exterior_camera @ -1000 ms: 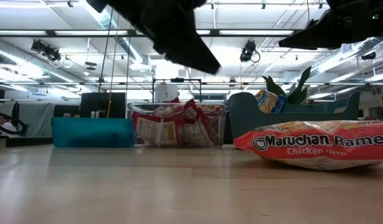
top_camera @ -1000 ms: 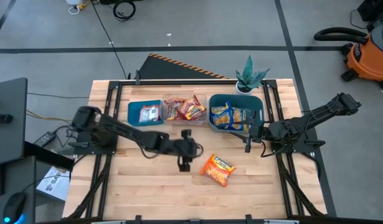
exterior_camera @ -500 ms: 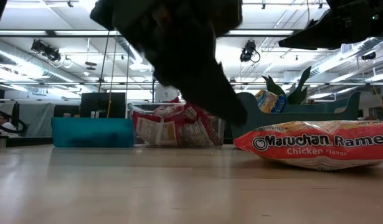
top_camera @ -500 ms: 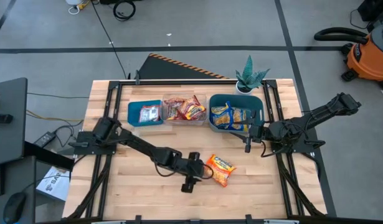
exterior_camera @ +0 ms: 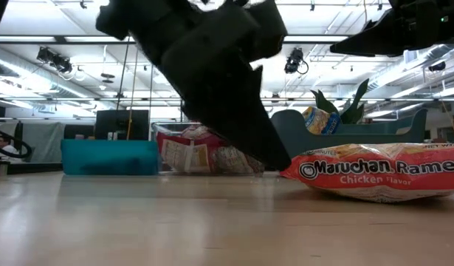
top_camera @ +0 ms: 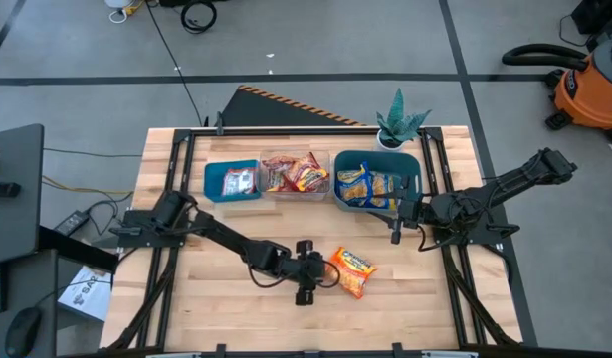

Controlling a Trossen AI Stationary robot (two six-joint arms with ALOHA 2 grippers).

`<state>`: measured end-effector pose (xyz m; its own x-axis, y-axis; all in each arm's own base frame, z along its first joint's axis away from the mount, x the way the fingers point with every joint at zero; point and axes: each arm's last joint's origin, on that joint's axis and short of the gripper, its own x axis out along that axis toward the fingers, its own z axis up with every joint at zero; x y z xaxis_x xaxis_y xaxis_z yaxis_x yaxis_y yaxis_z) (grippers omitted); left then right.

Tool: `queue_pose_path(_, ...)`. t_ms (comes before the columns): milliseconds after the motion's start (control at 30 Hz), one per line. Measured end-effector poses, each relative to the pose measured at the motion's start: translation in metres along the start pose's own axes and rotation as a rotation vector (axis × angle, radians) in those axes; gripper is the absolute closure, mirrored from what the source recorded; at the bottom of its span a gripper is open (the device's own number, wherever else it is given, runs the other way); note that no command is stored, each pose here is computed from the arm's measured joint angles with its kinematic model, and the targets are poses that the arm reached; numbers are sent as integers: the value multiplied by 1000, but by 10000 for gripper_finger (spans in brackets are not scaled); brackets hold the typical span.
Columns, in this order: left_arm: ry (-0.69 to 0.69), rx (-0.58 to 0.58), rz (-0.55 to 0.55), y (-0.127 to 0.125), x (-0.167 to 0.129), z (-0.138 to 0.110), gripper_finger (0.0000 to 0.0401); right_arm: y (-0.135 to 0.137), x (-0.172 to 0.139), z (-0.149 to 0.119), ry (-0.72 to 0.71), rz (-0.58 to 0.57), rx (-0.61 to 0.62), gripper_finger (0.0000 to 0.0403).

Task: Sort Maruchan noodles
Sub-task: Put the orange noodle pack into the blue bin

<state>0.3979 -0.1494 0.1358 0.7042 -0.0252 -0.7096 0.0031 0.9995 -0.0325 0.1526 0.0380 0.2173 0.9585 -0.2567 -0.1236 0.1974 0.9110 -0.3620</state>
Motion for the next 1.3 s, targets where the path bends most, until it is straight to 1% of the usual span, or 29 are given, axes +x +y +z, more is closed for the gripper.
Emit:
queue_pose_path(100,5,-40,3,1,6,-4,237,0,0,0,0,0,0,204)
queue_pose_path(233,19,-42,25,1,14,-10,237,0,0,0,0,0,0,204)
queue_pose_path(333,11,-62,46,3,15,-10,243,0,0,0,-1,0,1,204)
queue_pose_path(467,0,-67,35,2,15,-9,257,0,0,0,0,-1,0,204)
queue_pose_path(600,-24,-79,-14,2,16,-5,263,0,0,0,0,0,-1,204)
queue_pose_path(700,-26,-81,-16,3,16,-4,271,0,0,0,0,-1,-3,204)
queue_pose_path(900,-26,-67,-7,8,17,-3,308,0,0,0,0,-1,-4,204)
queue_pose_path(1133,-32,-52,9,18,15,2,391,0,0,-1,9,0,0,204)
queue_pose_path(1300,-57,-12,26,25,-2,16,394,0,0,-1,14,2,5,204)
